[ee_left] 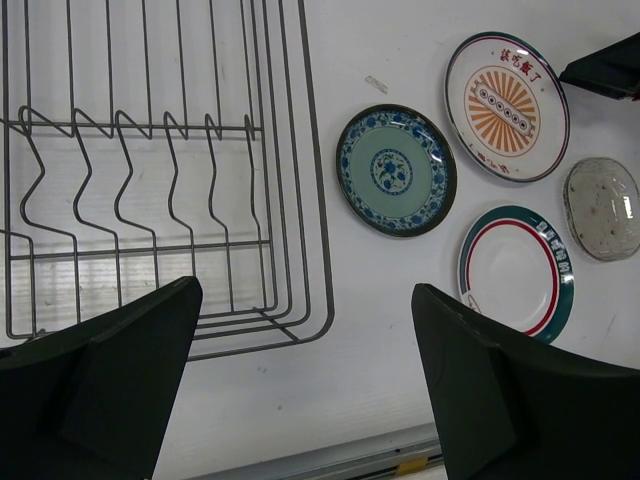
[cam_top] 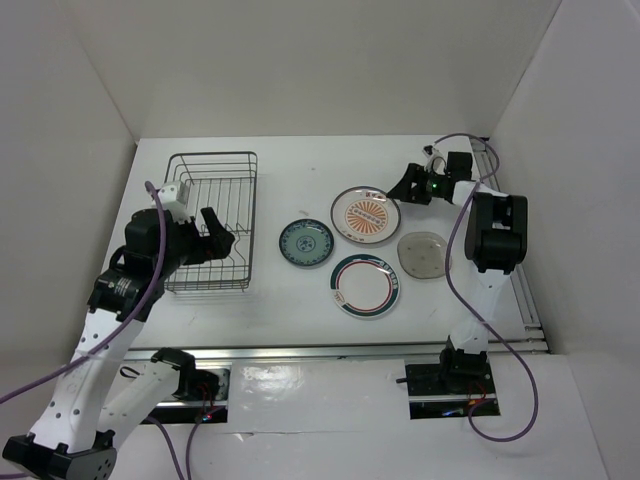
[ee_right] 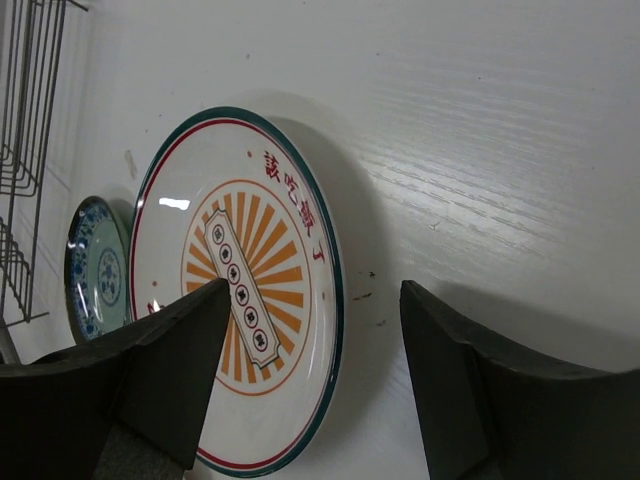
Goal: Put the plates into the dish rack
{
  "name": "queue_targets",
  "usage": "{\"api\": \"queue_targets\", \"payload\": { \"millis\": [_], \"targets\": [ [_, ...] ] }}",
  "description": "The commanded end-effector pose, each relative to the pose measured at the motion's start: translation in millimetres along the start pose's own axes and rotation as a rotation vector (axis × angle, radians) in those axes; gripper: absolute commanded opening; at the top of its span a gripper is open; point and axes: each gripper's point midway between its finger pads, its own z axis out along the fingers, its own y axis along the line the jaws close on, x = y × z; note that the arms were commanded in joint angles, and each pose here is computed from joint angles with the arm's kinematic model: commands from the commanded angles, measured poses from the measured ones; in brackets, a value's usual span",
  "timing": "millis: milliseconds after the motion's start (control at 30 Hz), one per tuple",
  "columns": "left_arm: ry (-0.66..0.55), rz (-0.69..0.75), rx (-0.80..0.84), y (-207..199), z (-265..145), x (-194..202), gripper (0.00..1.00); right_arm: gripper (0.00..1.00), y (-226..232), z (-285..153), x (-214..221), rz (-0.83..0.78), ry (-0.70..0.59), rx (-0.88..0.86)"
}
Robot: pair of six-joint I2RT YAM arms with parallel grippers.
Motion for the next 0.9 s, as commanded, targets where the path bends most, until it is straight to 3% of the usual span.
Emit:
{"api": "queue_targets", "payload": {
  "millis": [0,167,467,567,767,800,867],
  "targets": [
    [-0.072,0.024,0.032,-6,-6,-18,1.00,0.74,11,0,1,-0.036,0.004,-0.066],
    [-0.064,0.024,0.029,-6,-3,-16,1.00,0.66,11,8,17,-0.017,0.055,-0.064],
    [-0.076,0.023,0.024,-5,-6,-18,1.00,0.65,6,19,34,-0.001,0.097,-0.077],
    [-0.076,0.023,0.024,-5,-6,-18,1.00,0.55,0,20,39,0.019,0.105,-0.083],
    [-0.076,0.023,0.024,-5,-6,-18,1.00,0.52,-8,21,49,0.046,0.118,-0.075],
    [-0.076,0.023,0.024,-5,-6,-18,1.00,0.46,-12,22,52,0.052,0.123,-0.064],
    [-0.076,0.023,0.024,-5,-6,-18,1.00,0.44,-13,23,50,0.045,0.117,-0.065]
  ]
}}
